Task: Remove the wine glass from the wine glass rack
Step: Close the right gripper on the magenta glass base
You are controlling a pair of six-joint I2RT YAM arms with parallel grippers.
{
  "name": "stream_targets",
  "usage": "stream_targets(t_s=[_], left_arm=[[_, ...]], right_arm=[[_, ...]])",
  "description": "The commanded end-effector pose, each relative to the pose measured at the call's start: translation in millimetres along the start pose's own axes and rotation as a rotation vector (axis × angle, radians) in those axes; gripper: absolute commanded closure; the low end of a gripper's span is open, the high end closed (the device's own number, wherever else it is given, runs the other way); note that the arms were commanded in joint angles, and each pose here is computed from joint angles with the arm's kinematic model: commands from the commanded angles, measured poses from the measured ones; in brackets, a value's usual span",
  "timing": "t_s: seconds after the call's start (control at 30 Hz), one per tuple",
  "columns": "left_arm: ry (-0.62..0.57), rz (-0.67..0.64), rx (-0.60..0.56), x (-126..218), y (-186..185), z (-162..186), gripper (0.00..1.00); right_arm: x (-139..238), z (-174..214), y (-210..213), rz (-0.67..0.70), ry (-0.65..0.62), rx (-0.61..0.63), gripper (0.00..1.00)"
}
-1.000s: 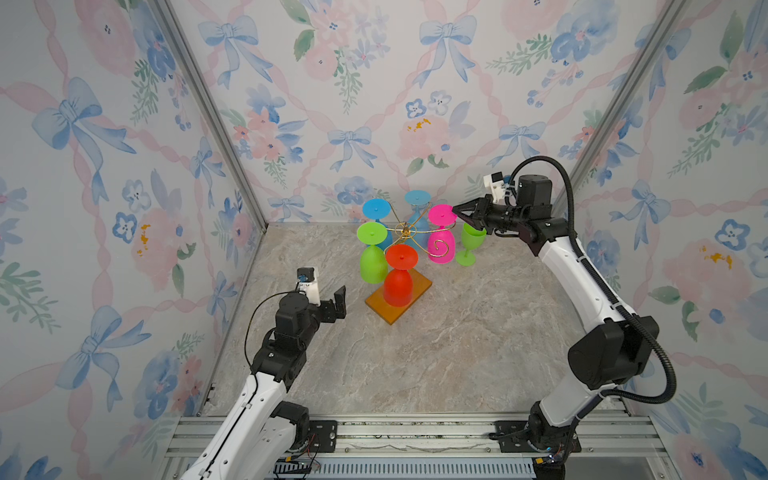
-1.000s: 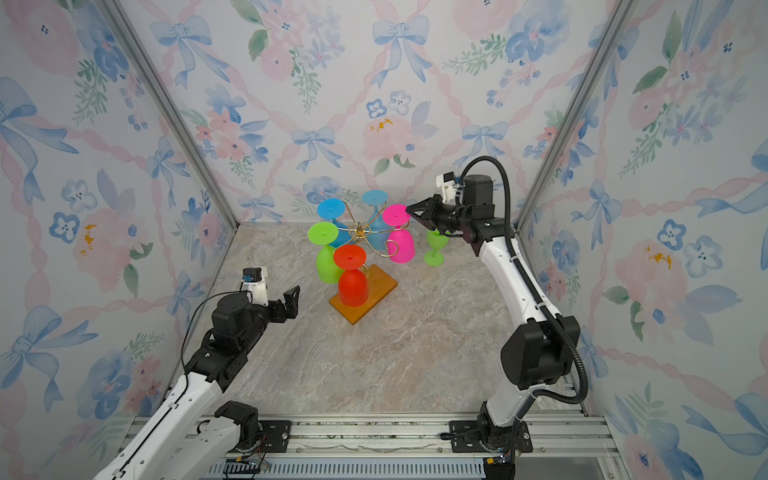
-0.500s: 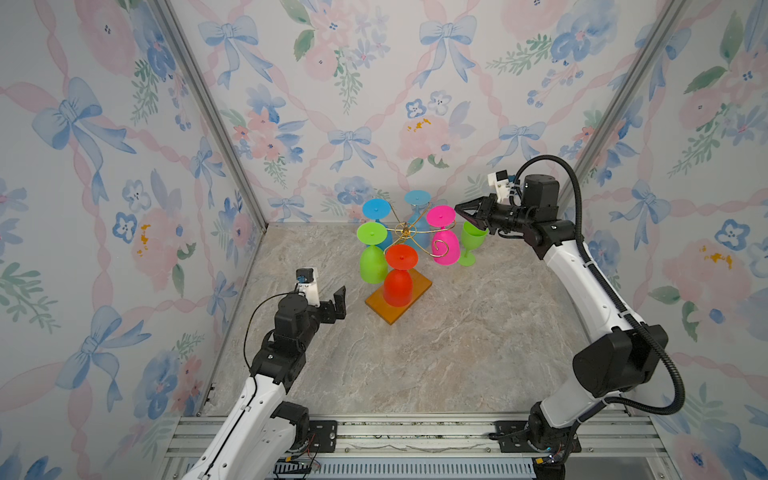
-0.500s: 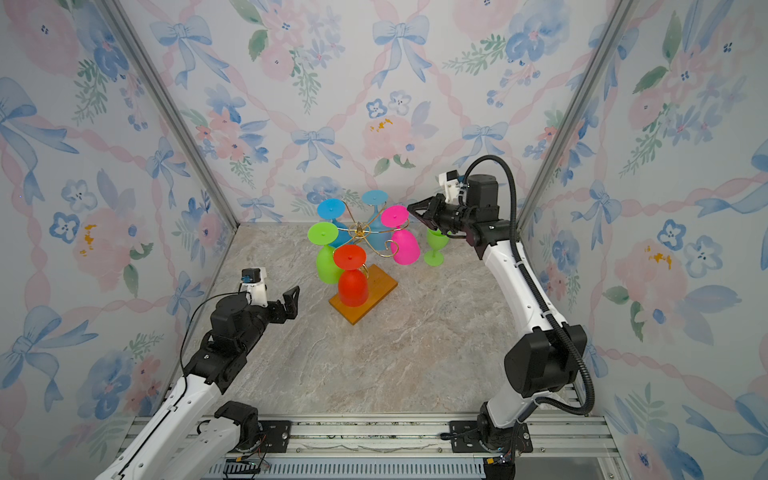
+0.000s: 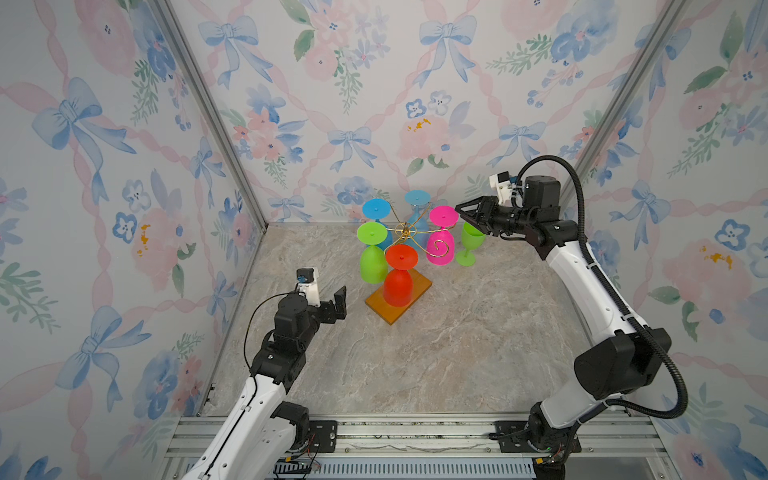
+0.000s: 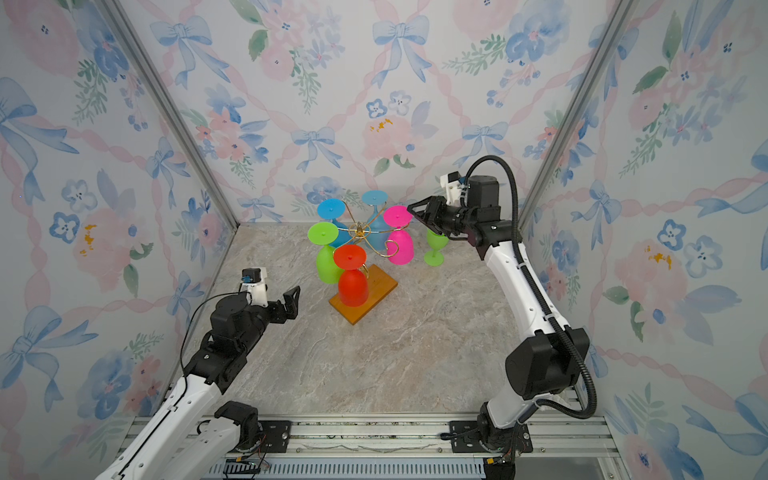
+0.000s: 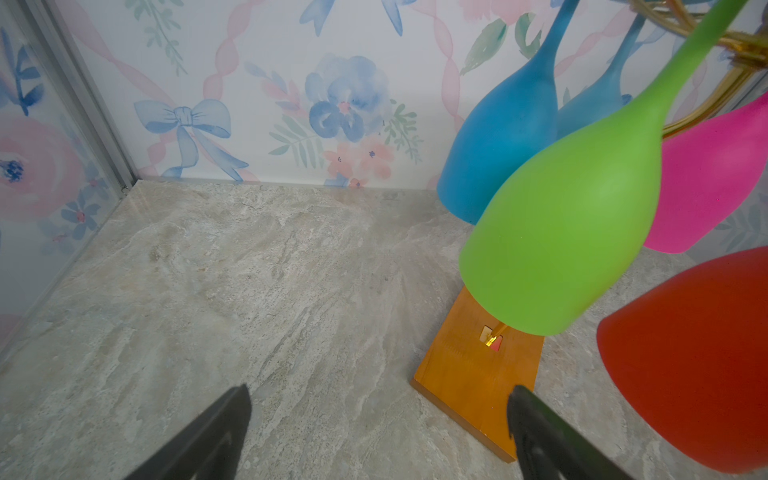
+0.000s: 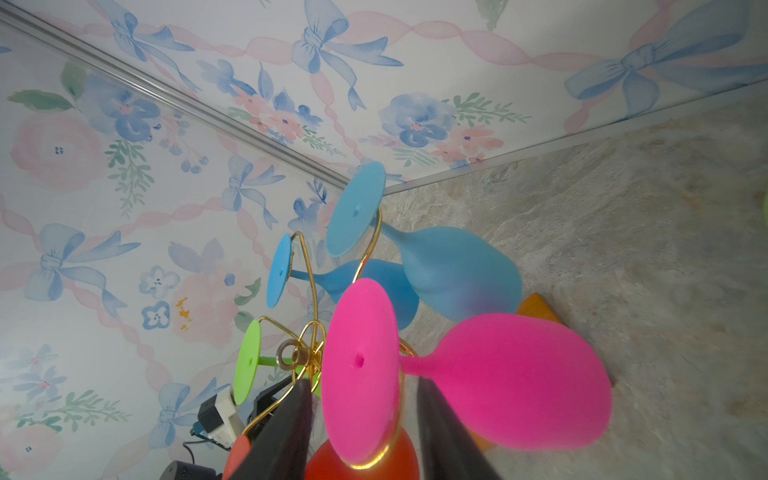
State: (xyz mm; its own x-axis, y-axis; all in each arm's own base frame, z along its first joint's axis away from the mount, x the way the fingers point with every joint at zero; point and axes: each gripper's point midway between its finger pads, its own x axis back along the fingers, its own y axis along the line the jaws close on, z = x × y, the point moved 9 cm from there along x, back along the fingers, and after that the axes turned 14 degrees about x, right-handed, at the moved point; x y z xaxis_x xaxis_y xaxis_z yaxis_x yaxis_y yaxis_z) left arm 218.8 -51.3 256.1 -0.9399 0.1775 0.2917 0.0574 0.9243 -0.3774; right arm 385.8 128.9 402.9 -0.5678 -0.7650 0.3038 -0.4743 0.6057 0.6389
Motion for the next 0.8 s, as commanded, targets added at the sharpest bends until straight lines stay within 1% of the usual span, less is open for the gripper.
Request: stream_targets(t_s=[0.0, 0.1, 0.47, 0.6, 0.67, 0.77], left_arm=[[-0.006, 0.012, 0.016, 0, 1, 2, 0.02], [-0.006, 0.012, 0.016, 0, 1, 1, 0.02], [-0.015, 0.007, 0.015, 1, 1, 1, 0.02], [-0.019, 0.005, 0.015, 2, 2, 0, 0.02], [-0.021, 0.005, 0.014, 2, 2, 0, 0.02], [-0.021, 0.003, 0.014, 2, 2, 0, 0.02]], right_arm=[[2, -2, 8, 0.017, 0.015, 0.048, 0.50], [-12, 1, 1, 0.016, 0.045, 0.042, 0.46], [-23, 2, -4, 0.019, 0.074, 0.034, 0.46], [-25, 2, -6, 0.019, 0.078, 0.031, 0.51], [-25, 2, -6, 0.019, 0.077, 0.031, 0.55], [-25, 2, -7, 0.018, 0.074, 0.030, 0.64]])
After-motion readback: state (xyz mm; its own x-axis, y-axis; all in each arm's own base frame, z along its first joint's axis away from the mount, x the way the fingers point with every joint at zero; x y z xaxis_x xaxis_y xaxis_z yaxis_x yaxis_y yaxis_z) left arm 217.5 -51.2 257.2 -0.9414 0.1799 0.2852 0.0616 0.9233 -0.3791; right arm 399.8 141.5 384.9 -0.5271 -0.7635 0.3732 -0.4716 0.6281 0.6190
